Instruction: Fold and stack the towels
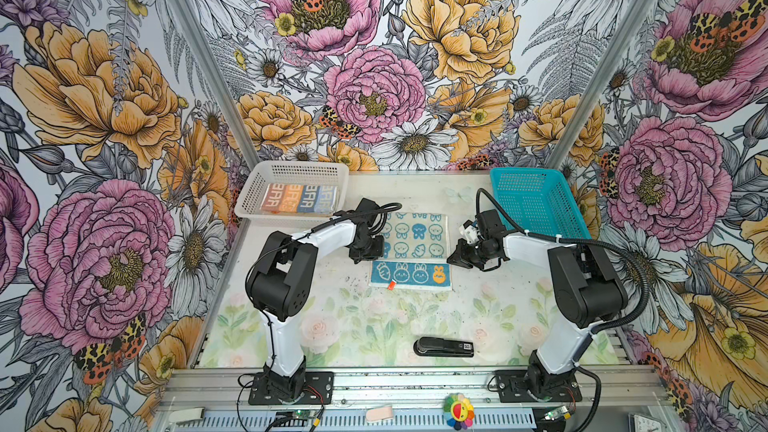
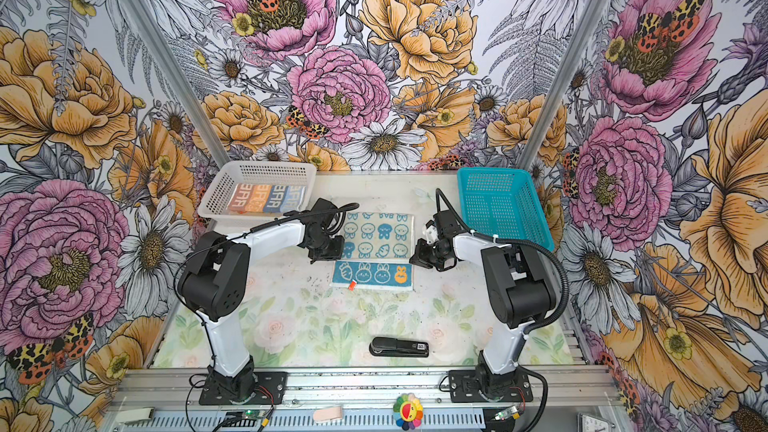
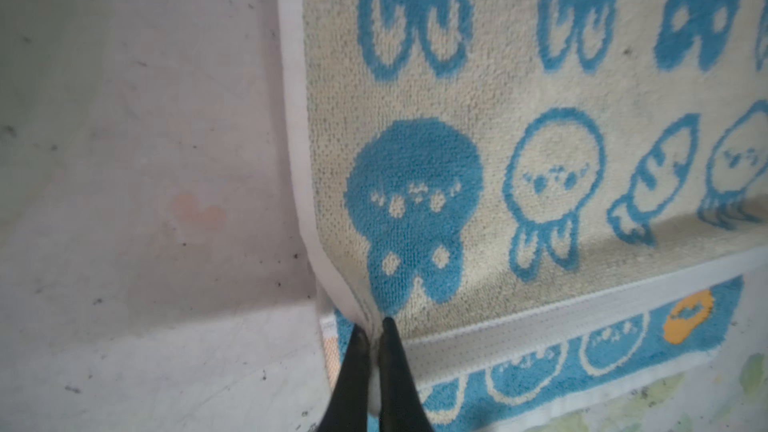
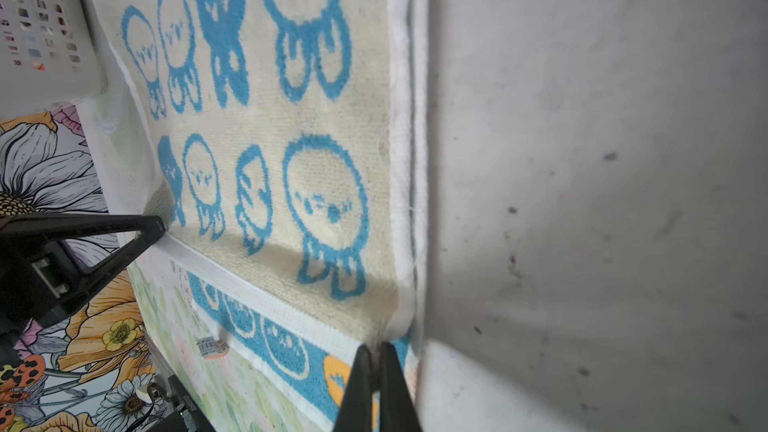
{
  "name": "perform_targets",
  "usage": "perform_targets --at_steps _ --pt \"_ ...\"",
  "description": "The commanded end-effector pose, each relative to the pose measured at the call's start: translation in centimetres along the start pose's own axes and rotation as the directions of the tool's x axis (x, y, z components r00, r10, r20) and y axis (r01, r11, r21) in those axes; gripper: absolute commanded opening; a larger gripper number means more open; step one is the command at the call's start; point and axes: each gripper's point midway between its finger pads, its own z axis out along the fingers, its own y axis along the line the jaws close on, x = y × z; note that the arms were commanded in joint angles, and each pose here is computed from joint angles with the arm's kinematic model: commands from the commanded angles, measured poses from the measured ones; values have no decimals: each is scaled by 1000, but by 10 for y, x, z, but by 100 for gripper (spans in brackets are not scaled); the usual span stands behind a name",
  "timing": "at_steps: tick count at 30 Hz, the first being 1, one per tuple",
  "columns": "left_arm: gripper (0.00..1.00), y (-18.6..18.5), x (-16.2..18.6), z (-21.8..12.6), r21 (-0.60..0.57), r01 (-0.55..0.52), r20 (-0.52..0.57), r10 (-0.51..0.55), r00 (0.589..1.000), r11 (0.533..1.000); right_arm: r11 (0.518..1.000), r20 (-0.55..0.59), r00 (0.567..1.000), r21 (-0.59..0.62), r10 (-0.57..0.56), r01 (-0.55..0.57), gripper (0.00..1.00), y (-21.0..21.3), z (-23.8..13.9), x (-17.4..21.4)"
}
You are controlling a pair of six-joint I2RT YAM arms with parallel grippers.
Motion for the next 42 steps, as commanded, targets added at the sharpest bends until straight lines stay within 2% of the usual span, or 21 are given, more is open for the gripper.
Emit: perform_targets --at_steps 1,9,14,24,34,38,42 --pt "0 30 -10 11 -130 35 21 -33 999 991 990 61 997 129 56 -64 0 -35 3 -18" --pt "0 33 -35 22 -158 44 46 -37 998 986 983 61 993 146 102 -110 0 -49 16 -37" --pt "0 28 -59 24 -138 51 76 -40 996 989 987 85 990 110 110 -120 0 -45 15 -64" --pt "0 23 -99 -32 -112 49 184 -28 983 993 999 198 979 10 40 -43 0 11 -45 -105" --pt "0 24 -99 -76 -96 48 245 -23 969 994 1000 261 965 -4 -12 14 0 39 -91 -97" --pt "0 22 -88 -78 -91 41 234 -19 972 995 1000 250 968 4 -12 12 0 36 -93 -82" --pt "0 26 -65 -66 -117 41 188 -18 982 992 999 203 979 35 -2 -5 0 21 -79 -56"
